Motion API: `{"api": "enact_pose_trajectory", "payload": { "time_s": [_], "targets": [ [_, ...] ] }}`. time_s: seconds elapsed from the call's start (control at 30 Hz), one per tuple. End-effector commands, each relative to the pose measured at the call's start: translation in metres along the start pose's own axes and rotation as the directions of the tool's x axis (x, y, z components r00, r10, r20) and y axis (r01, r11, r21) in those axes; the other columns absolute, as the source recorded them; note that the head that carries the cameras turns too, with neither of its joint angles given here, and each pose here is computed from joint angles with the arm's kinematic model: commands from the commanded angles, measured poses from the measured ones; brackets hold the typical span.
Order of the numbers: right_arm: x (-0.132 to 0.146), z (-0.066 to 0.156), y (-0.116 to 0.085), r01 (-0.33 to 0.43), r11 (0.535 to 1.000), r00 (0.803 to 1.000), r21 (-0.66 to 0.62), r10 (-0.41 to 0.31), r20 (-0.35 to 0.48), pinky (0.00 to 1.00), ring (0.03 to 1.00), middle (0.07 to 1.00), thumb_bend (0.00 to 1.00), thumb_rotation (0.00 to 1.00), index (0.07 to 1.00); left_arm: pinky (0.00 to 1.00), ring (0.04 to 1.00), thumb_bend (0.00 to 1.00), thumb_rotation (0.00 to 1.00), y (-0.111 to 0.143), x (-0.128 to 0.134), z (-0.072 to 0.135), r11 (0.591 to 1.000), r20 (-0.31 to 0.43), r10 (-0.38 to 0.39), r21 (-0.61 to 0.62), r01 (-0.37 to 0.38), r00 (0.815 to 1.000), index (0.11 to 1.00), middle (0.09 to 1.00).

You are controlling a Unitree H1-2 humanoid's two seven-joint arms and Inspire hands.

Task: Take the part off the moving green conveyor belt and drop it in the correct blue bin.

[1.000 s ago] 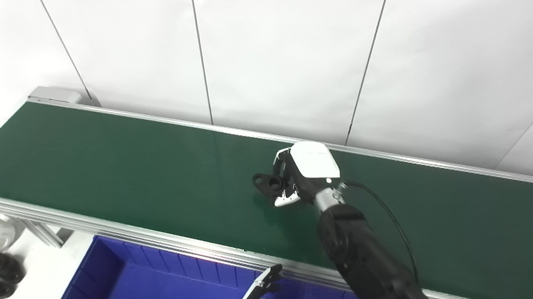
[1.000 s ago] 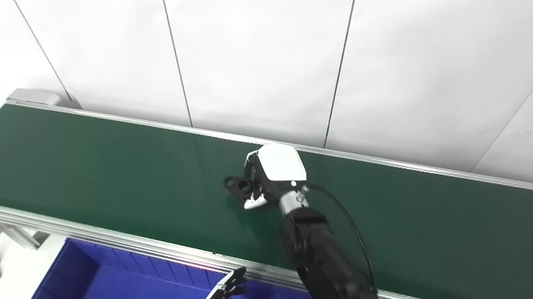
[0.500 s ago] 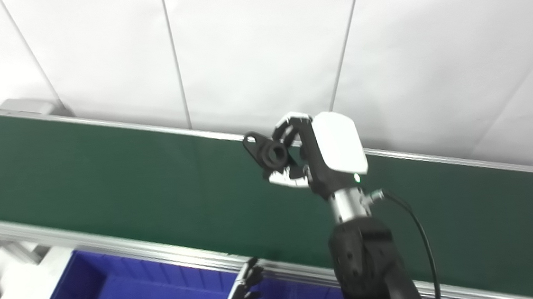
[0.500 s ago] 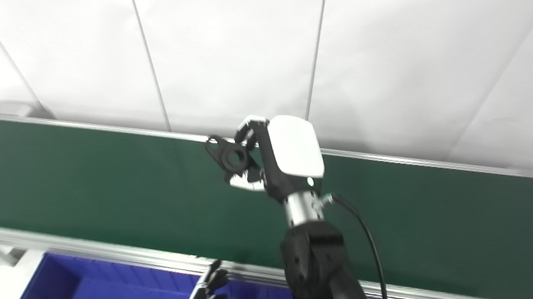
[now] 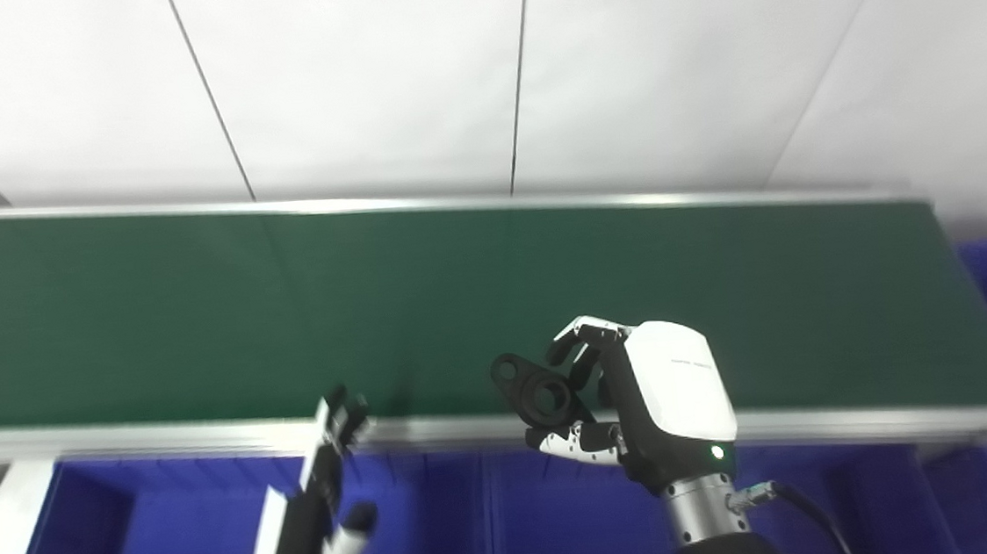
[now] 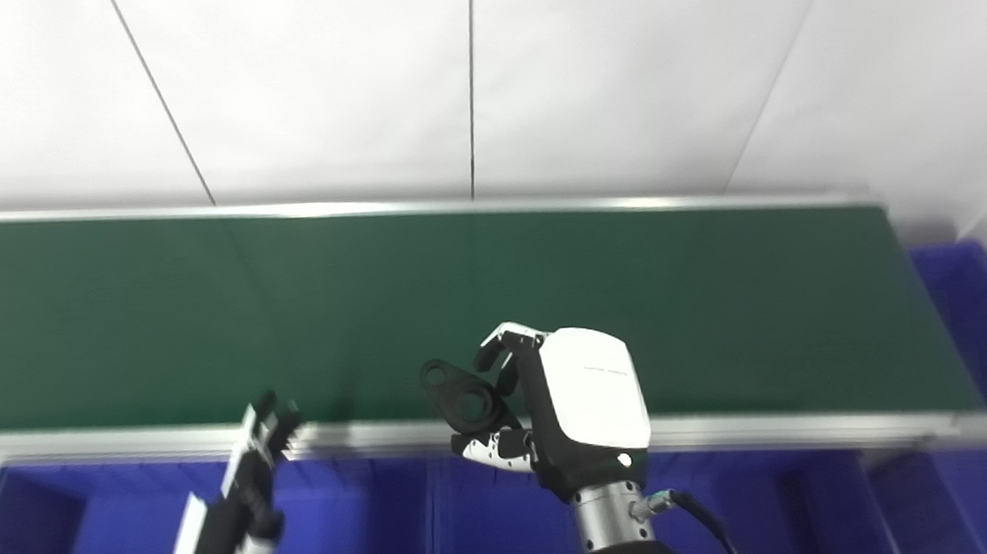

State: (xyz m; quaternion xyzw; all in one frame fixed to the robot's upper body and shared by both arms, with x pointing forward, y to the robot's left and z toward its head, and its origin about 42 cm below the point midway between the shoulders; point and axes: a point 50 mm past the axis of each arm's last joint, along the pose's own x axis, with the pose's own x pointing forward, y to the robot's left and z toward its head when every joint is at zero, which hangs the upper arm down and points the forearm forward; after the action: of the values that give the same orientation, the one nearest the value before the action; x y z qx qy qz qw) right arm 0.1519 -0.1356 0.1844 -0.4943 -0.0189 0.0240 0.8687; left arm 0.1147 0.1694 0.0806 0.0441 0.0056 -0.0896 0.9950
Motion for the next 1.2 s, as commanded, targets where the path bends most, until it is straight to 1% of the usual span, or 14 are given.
{"api": "enact_pose_trajectory", "payload": {
  "time_s": [0.0,0.1,0.13,0.33,0.47,0.57,0.6,0.67,0.8,0.87,0.9,1.0,1.07,1.17],
  "targets": [
    [-0.005,0.004,-0.015,0.050,0.999,0.998,-0.004,-0.050,0.036,0.18,0.253,0.459,0.52,0.00,0.494,0.99,0.938,0.69,0.95,0.007,0.003,0.014,1.000,0.052,0.000,0.008,0.000,0.999,1.000,0.937],
    [-0.016,-0.004,-0.015,0.013,1.000,1.000,-0.008,-0.013,-0.013,0.19,0.265,0.472,0.52,0.00,0.486,0.97,0.928,0.68,0.97,0.013,0.005,0.019,1.000,0.057,0.001,0.023,-0.002,0.998,1.000,0.922],
    [-0.018,-0.005,-0.015,0.005,1.000,1.000,-0.008,-0.005,-0.023,0.20,0.274,0.440,0.52,0.00,0.508,0.97,0.927,0.68,0.97,0.014,0.005,0.020,1.000,0.057,0.000,0.024,-0.002,0.998,1.000,0.921],
    [-0.032,-0.025,0.021,-0.120,0.992,0.985,-0.048,0.113,-0.127,0.19,0.275,0.421,0.52,0.00,0.517,0.95,0.918,0.68,0.97,0.020,0.008,0.025,1.000,0.050,0.000,0.024,-0.001,0.999,1.000,0.918],
    [-0.031,-0.041,0.041,-0.227,0.973,0.952,-0.040,0.213,-0.220,0.24,0.332,0.418,0.52,0.00,0.531,0.95,0.921,0.68,0.97,0.019,0.007,0.025,1.000,0.045,-0.002,0.031,0.001,0.999,1.000,0.920],
    [-0.031,-0.052,0.046,-0.328,0.944,0.903,-0.048,0.298,-0.308,0.32,0.423,0.444,0.52,0.01,0.535,0.95,0.927,0.68,0.98,0.017,0.005,0.026,1.000,0.044,-0.003,0.026,0.002,0.999,1.000,0.923],
    [-0.031,-0.054,0.047,-0.349,0.936,0.890,-0.047,0.315,-0.329,0.37,0.482,0.536,0.64,0.17,0.604,0.95,0.924,0.68,0.97,0.017,0.005,0.025,1.000,0.044,-0.003,0.024,0.002,0.999,1.000,0.923],
    [-0.031,-0.057,0.047,-0.391,0.918,0.871,-0.071,0.344,-0.351,0.45,0.570,0.657,0.78,0.37,0.687,0.95,0.923,0.69,0.97,0.017,0.004,0.025,1.000,0.041,-0.006,0.027,0.005,0.999,1.000,0.923],
    [-0.032,-0.060,0.047,-0.458,0.884,0.837,-0.099,0.391,-0.384,0.64,0.740,0.805,0.97,0.61,0.805,0.95,0.920,0.69,0.97,0.015,0.003,0.026,1.000,0.039,-0.005,0.029,0.003,0.999,1.000,0.921],
    [-0.033,-0.061,0.047,-0.467,0.878,0.831,-0.100,0.398,-0.388,0.67,0.756,0.818,0.98,0.62,0.816,0.95,0.920,0.69,0.97,0.013,0.004,0.026,1.000,0.042,-0.005,0.025,0.003,0.999,1.000,0.921],
    [-0.033,-0.061,0.046,-0.468,0.878,0.830,-0.099,0.399,-0.389,0.76,0.807,0.855,0.99,0.68,0.836,0.95,0.921,0.69,0.97,0.013,0.004,0.026,1.000,0.044,-0.005,0.023,0.004,0.999,1.000,0.922],
    [-0.035,-0.061,0.046,-0.473,0.876,0.831,-0.097,0.407,-0.379,0.86,0.863,0.895,1.00,0.75,0.858,0.95,0.919,0.69,0.96,0.011,0.003,0.024,1.000,0.044,-0.004,0.020,0.003,0.999,1.000,0.921],
    [-0.036,-0.061,0.047,-0.481,0.872,0.828,-0.089,0.418,-0.374,0.89,0.877,0.907,1.00,0.82,0.873,0.95,0.916,0.68,0.96,0.009,0.002,0.022,1.000,0.041,-0.006,0.024,0.005,0.999,1.000,0.919],
    [-0.039,-0.061,0.047,-0.463,0.884,0.839,-0.064,0.414,-0.352,0.86,0.864,0.896,1.00,0.85,0.868,0.95,0.918,0.69,0.97,0.008,0.001,0.019,1.000,0.037,-0.009,0.030,0.008,0.999,1.000,0.919]
  ]
}}
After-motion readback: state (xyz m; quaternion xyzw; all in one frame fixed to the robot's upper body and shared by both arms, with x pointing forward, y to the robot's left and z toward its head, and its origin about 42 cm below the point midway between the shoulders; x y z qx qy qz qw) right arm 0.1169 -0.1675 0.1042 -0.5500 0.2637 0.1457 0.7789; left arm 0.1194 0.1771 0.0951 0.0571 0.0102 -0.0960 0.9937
